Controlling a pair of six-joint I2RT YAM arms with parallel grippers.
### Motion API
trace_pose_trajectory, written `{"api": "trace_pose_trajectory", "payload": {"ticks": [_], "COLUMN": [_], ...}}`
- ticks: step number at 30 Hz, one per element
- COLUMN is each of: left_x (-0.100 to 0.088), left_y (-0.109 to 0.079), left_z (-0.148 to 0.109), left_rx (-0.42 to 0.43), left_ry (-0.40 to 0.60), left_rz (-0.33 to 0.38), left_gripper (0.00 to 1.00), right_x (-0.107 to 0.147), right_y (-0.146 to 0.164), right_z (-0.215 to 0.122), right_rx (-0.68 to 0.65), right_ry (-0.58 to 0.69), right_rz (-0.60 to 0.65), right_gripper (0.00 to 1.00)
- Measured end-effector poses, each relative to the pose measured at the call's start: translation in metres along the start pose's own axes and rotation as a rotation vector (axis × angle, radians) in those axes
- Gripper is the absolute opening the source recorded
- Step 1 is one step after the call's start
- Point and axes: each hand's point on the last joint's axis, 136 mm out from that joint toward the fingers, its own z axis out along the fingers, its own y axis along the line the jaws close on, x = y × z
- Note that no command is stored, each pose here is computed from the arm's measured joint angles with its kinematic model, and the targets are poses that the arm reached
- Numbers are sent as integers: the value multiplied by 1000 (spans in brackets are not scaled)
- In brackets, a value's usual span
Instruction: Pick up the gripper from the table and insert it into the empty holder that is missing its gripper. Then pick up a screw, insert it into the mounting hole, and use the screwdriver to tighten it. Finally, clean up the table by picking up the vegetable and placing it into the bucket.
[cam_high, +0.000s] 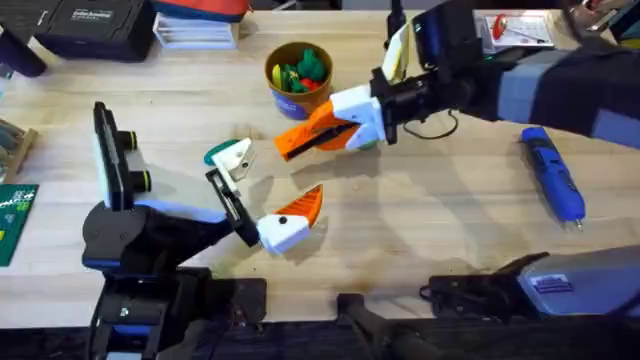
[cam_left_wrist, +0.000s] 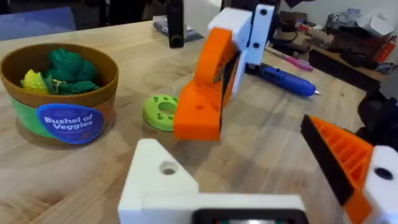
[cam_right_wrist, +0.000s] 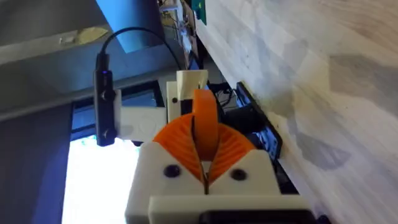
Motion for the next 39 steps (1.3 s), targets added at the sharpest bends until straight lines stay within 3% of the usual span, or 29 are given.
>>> {"api": "trace_pose_trajectory", "payload": {"ticks": [3, 19, 23, 39], "left_x": [1, 0, -1, 0], "left_y": [-1, 1, 7, 2], "left_z": [0, -1, -1, -1], "left_rx": [8, -3, -35, -10], "left_ry": [3, 1, -8, -1], "left_rz": [-1, -6, -15, -22], "left_gripper": [986, 985, 986, 986], "right_x": [0, -6, -9, -1], "right_y": [-7, 9, 7, 5], "right_z": [8, 35, 43, 58], "right_rx": [5, -56, -65, -53], "right_ry": [23, 65, 75, 106], "right_rz": [30, -62, -46, -6], "right_gripper": [8, 8, 8, 8]}}
